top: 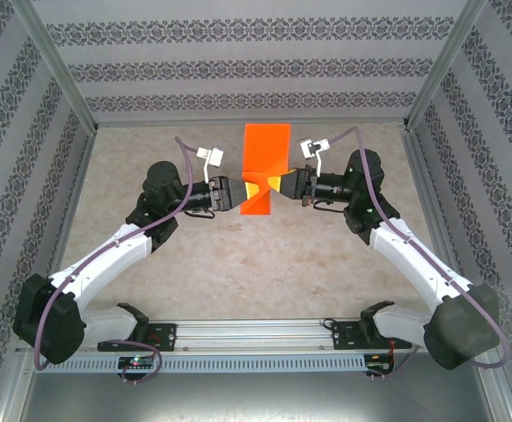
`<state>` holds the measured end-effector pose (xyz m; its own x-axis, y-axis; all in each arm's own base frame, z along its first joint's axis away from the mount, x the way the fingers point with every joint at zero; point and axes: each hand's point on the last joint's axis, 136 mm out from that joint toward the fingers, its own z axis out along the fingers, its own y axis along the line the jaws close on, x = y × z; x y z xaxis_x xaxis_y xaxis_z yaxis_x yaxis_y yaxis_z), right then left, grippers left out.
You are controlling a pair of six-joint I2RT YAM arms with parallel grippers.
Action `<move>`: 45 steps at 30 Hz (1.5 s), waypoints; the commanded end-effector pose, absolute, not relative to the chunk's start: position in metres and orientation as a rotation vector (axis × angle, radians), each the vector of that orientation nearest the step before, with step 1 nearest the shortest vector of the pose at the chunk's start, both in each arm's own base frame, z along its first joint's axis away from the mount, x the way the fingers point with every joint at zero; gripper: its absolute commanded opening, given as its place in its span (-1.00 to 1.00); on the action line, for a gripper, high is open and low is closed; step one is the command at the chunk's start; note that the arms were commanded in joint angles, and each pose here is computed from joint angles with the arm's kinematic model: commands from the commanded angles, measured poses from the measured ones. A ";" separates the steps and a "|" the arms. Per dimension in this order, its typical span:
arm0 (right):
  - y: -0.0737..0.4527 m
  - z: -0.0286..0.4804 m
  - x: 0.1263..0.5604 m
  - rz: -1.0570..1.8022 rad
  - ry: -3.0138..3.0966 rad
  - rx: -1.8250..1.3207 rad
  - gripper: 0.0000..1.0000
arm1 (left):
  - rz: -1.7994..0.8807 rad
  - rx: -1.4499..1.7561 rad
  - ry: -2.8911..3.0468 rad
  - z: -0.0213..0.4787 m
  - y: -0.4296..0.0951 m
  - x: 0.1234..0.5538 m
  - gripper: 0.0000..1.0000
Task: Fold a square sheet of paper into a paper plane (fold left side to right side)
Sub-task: Turn over the paper at the center of the table.
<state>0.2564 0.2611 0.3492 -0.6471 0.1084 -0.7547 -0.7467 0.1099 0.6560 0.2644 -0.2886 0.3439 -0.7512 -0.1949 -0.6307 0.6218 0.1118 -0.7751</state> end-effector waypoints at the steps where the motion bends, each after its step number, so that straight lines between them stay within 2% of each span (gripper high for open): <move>1: 0.262 0.372 0.243 1.622 1.637 -0.696 -1.00 | -1.720 0.508 1.687 0.368 -0.293 0.254 0.55; 6: 0.261 0.371 0.242 1.619 1.642 -0.681 -1.00 | -1.706 0.505 1.671 0.373 -0.290 0.253 0.15; 11: 0.260 0.366 0.245 1.612 1.657 -0.663 -0.89 | -1.686 0.497 1.690 0.370 -0.290 0.254 -0.30; 14: 0.258 0.360 0.248 1.592 1.684 -0.645 -0.72 | -1.665 0.485 1.714 0.365 -0.290 0.256 -0.58; 17: 0.251 0.345 0.256 1.506 1.766 -0.600 -0.50 | -1.589 0.466 1.775 0.352 -0.288 0.260 -0.66; 19: 0.239 0.330 0.264 1.396 1.836 -0.544 -0.27 | -1.472 0.431 1.862 0.336 -0.283 0.266 -0.77; 22: 0.208 0.296 0.281 1.158 1.984 -0.402 0.09 | -1.196 0.399 2.012 0.301 -0.271 0.272 -0.85; 25: 0.162 0.257 0.299 0.848 2.141 -0.210 0.34 | -0.883 0.387 2.167 0.263 -0.256 0.274 -0.94; 27: 0.126 0.233 0.305 0.629 2.226 -0.077 0.43 | -0.692 0.390 2.256 0.239 -0.249 0.272 -0.99; 32: 0.065 0.198 0.302 0.311 2.305 0.136 0.94 | -0.217 0.381 2.409 0.191 -0.229 0.266 -1.00; 39: 0.036 0.182 0.294 0.217 2.294 0.240 0.95 | 0.540 0.319 2.440 0.164 -0.195 0.266 -1.00; 42: 0.030 0.183 0.291 0.206 2.287 0.256 0.95 | 0.692 0.300 2.465 0.148 -0.195 0.267 -1.00; 45: 0.024 0.185 0.287 0.183 2.276 0.266 0.95 | 0.733 0.295 2.522 0.122 -0.204 0.268 -1.00</move>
